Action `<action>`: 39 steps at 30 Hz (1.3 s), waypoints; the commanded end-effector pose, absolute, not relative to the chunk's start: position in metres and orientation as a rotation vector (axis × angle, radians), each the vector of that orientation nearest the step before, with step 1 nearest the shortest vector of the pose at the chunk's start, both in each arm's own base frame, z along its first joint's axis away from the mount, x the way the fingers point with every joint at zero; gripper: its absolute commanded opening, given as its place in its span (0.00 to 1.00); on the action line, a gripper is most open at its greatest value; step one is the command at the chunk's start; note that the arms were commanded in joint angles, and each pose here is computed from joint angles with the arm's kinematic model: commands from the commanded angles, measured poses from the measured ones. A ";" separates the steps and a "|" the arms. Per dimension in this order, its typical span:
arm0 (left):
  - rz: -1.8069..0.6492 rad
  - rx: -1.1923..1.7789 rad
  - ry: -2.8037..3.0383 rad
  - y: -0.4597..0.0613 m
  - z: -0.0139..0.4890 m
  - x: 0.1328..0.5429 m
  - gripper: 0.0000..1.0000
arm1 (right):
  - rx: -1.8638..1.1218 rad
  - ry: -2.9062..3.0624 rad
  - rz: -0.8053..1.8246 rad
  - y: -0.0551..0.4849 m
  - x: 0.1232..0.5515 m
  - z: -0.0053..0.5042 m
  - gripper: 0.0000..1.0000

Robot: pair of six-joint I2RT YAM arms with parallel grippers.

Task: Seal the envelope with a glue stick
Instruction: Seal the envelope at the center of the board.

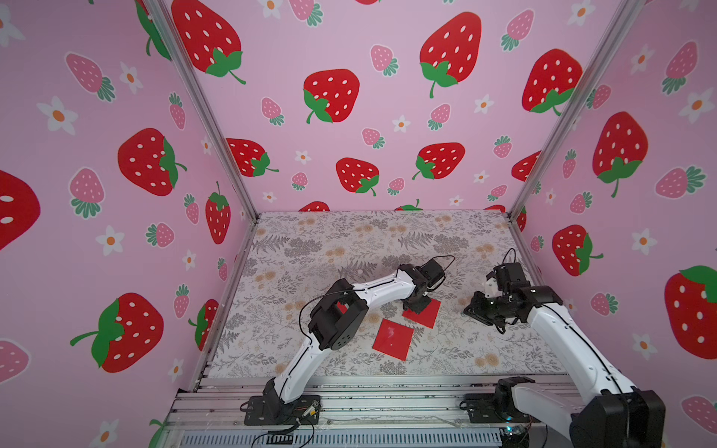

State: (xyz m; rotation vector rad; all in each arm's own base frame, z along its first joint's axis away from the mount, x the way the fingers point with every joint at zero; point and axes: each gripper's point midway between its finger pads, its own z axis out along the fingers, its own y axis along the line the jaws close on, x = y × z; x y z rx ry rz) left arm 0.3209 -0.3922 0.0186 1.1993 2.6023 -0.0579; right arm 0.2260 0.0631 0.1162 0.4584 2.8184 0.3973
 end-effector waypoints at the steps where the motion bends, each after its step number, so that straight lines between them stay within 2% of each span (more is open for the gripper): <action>1: -0.076 1.289 2.675 -0.374 0.011 0.301 0.22 | 0.436 2.789 0.402 0.062 0.232 0.129 0.00; 6: -0.204 1.270 2.605 -0.388 0.042 0.305 0.22 | 0.433 2.799 0.387 0.061 0.233 0.127 0.00; 15: -0.252 1.273 2.627 -0.391 0.034 0.299 0.22 | 0.430 2.809 0.387 0.062 0.234 0.125 0.00; 31: 0.066 1.330 2.685 -0.362 -0.021 0.289 0.15 | 0.425 2.816 0.395 0.063 0.233 0.123 0.00; 34: 0.115 1.338 2.681 -0.359 -0.022 0.288 0.15 | 0.424 2.814 0.395 0.063 0.233 0.124 0.00; 39: 0.019 1.310 2.613 -0.373 0.004 0.296 0.15 | 0.422 2.814 0.397 0.063 0.232 0.124 0.00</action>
